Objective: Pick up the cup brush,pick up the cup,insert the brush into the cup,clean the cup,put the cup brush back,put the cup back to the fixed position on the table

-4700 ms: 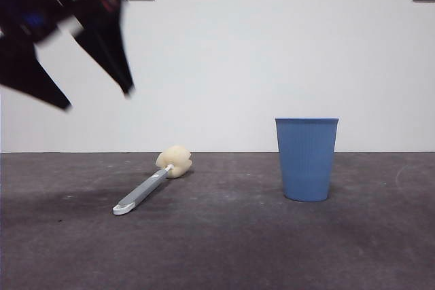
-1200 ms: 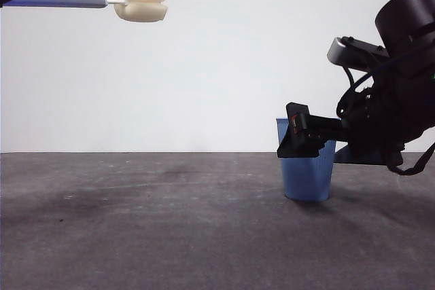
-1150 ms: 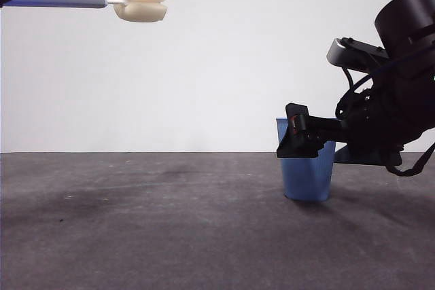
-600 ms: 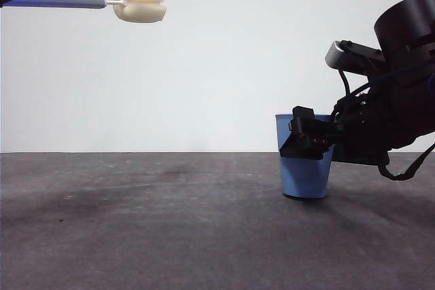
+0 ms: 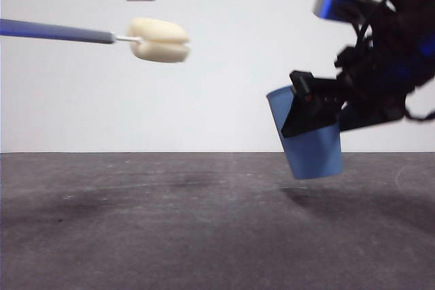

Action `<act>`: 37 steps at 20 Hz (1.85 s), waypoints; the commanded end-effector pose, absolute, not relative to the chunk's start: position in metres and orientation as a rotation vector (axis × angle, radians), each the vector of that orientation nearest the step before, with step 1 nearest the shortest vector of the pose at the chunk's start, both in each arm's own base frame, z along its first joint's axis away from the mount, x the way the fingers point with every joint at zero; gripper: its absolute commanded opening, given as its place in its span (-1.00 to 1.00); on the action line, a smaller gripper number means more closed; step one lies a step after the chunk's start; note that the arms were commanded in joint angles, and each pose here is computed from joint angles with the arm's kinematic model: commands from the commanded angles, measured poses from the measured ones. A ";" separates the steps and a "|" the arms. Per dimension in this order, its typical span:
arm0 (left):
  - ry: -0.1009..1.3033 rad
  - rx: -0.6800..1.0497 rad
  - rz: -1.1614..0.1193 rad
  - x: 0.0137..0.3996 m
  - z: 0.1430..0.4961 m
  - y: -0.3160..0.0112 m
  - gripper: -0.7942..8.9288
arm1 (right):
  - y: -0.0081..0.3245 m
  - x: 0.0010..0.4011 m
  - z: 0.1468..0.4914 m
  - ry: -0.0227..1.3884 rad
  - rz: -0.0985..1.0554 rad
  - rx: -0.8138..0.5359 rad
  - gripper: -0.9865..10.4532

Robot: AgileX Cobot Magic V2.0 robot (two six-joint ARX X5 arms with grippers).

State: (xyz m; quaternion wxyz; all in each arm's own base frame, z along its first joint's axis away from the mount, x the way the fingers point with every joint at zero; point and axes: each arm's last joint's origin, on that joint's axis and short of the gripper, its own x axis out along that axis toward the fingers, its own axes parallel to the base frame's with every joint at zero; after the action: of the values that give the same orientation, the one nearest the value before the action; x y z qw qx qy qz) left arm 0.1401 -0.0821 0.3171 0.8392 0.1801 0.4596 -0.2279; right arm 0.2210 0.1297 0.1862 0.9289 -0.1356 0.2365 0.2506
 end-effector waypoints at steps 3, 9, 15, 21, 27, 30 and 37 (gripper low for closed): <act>0.995 0.501 -0.664 0.148 0.308 -0.093 -0.85 | 0.142 0.211 0.213 0.585 0.526 -0.672 -0.85; 1.016 0.621 -0.791 0.151 0.297 -0.116 -0.85 | 0.147 0.206 0.232 0.603 0.481 -1.086 -0.85; 1.028 0.674 -0.860 0.152 0.287 -0.137 -0.85 | 0.150 0.201 0.230 0.600 0.513 -1.300 -0.85; 1.008 0.693 -0.900 0.156 0.279 -0.155 -0.85 | 0.150 0.200 0.229 0.590 0.547 -1.379 -0.85; 0.985 0.698 -0.929 0.159 0.274 -0.168 -0.85 | 0.158 0.194 0.228 0.560 0.604 -1.447 -0.85; 0.955 0.677 -0.946 0.159 0.274 -0.174 -0.85 | 0.171 0.185 0.224 0.522 0.669 -1.504 -0.85; 0.935 0.666 -0.956 0.156 0.275 -0.179 -0.85 | 0.200 0.165 0.214 0.445 0.781 -1.566 -0.85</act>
State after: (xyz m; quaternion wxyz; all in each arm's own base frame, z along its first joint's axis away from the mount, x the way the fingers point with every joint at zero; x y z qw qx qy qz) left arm 0.1559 -0.1753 0.2744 0.7308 0.3101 0.4356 -0.4244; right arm 0.1652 0.1969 0.2134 0.6162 -0.6840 0.2045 0.3327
